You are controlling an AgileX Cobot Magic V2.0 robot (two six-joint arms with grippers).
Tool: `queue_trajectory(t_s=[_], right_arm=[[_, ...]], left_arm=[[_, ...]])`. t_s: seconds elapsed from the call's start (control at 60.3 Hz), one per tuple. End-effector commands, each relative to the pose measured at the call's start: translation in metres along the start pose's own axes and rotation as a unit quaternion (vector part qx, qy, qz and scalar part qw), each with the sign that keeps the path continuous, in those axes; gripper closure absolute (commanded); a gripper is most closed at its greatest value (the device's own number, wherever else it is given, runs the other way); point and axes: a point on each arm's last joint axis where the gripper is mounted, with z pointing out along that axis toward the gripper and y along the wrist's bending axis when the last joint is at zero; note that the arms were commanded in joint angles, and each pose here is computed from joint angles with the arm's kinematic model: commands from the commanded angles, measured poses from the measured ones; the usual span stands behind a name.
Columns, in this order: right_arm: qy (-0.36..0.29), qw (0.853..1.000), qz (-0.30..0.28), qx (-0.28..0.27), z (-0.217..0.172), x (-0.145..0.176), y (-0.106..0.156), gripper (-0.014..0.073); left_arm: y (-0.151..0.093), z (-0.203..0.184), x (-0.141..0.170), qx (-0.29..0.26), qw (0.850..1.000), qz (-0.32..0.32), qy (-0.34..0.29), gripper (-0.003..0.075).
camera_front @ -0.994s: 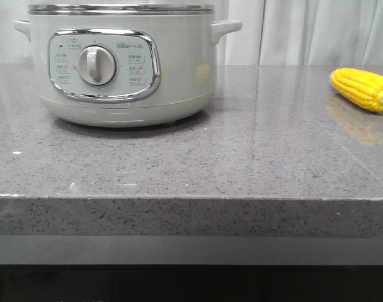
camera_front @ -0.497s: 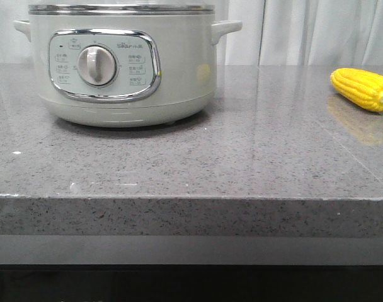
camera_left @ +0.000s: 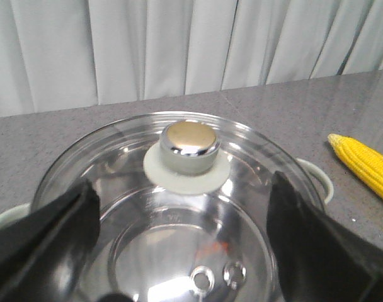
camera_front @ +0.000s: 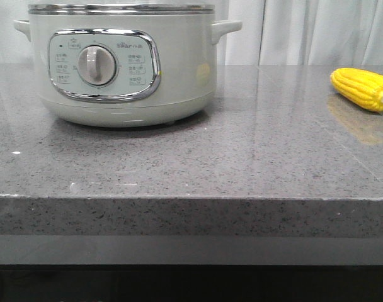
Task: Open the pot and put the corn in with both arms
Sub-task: 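Lift the glass lid off the pot with the left gripper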
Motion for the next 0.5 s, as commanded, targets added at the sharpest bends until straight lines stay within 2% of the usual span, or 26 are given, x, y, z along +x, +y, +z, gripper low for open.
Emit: queue_trajectory(t_s=[0.0, 0.265, 0.481], right_arm=[[-0.044, 0.999, -0.004, 0.003, -0.003, -0.014, 0.000, 0.0026], [-0.044, 0.999, -0.004, 0.003, -0.003, -0.014, 0.000, 0.0026], [-0.044, 0.999, -0.004, 0.003, -0.003, -0.014, 0.000, 0.0026]], left_arm=[[-0.007, 0.012, -0.030, 0.011, 0.997, -0.003, -0.077, 0.0175], [-0.007, 0.063, -0.044, 0.010, 0.997, -0.018, -0.081, 0.0175], [-0.006, 0.093, -0.040, 0.008, 0.997, -0.024, -0.078, 0.0175]])
